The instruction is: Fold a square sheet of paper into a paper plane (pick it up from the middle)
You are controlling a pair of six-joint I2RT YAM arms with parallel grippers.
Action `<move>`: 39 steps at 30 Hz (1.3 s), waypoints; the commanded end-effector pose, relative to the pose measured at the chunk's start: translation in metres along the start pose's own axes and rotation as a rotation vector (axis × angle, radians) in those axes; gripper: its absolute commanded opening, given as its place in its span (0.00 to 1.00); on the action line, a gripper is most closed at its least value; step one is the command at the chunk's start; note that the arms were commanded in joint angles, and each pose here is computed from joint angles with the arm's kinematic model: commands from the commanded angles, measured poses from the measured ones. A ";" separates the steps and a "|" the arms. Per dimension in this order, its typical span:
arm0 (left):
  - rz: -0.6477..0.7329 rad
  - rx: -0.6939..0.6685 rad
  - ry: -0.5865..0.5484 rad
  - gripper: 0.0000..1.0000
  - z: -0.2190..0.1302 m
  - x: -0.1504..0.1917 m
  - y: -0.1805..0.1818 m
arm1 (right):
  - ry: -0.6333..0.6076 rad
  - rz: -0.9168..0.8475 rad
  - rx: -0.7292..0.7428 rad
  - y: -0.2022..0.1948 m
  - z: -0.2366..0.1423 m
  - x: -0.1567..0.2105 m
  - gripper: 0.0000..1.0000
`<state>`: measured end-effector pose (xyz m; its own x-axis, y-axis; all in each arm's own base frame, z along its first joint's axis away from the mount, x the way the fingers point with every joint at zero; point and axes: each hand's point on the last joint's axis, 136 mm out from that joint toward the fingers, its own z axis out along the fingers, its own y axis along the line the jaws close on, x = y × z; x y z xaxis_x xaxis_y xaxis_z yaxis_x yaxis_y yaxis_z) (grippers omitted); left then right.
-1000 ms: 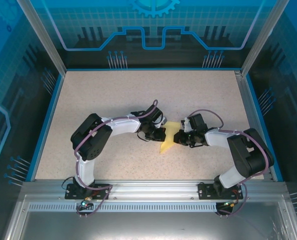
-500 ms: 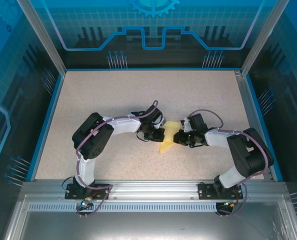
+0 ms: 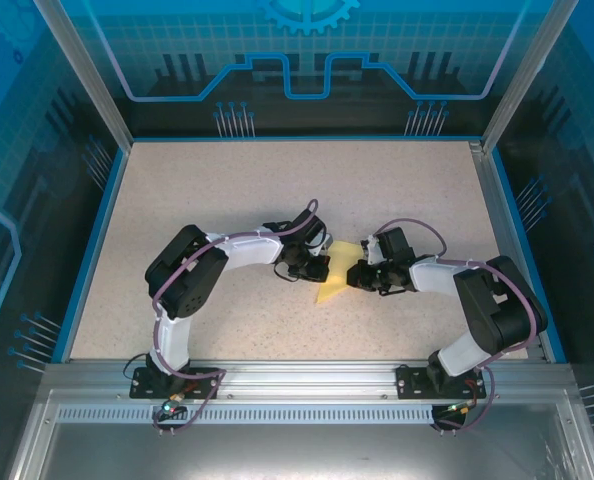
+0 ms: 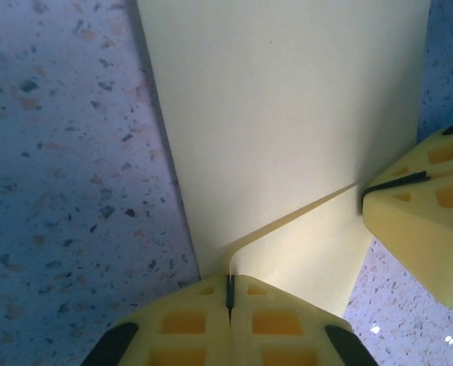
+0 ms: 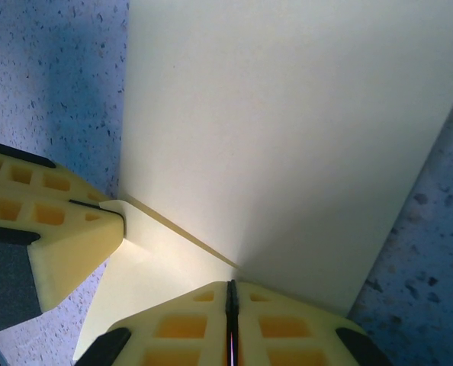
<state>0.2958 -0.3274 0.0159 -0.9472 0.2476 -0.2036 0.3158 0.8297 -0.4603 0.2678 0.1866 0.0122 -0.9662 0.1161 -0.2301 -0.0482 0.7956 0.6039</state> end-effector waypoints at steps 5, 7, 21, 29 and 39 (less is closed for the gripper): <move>0.018 -0.136 0.042 0.05 0.016 0.010 0.032 | 0.041 -0.010 0.003 0.001 0.000 0.008 0.10; 0.024 -0.149 0.050 0.05 0.018 0.013 0.034 | 0.034 -0.016 -0.001 0.004 -0.002 0.006 0.12; 0.048 -0.178 0.081 0.05 0.029 0.027 0.047 | -0.029 -0.029 -0.128 0.059 -0.017 0.010 0.15; 0.045 -0.182 0.097 0.05 0.035 0.033 0.052 | -0.049 -0.016 -0.140 0.078 0.001 0.034 0.10; 0.044 -0.181 0.097 0.05 0.037 0.034 0.054 | -0.028 -0.001 -0.132 0.077 0.022 0.046 0.09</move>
<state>0.2965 -0.3282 0.0124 -0.9293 0.2909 -0.2276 0.3639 0.8265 -0.4295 0.2225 0.2599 0.0310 -0.9653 0.1162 -0.2339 -0.0801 0.7206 0.6887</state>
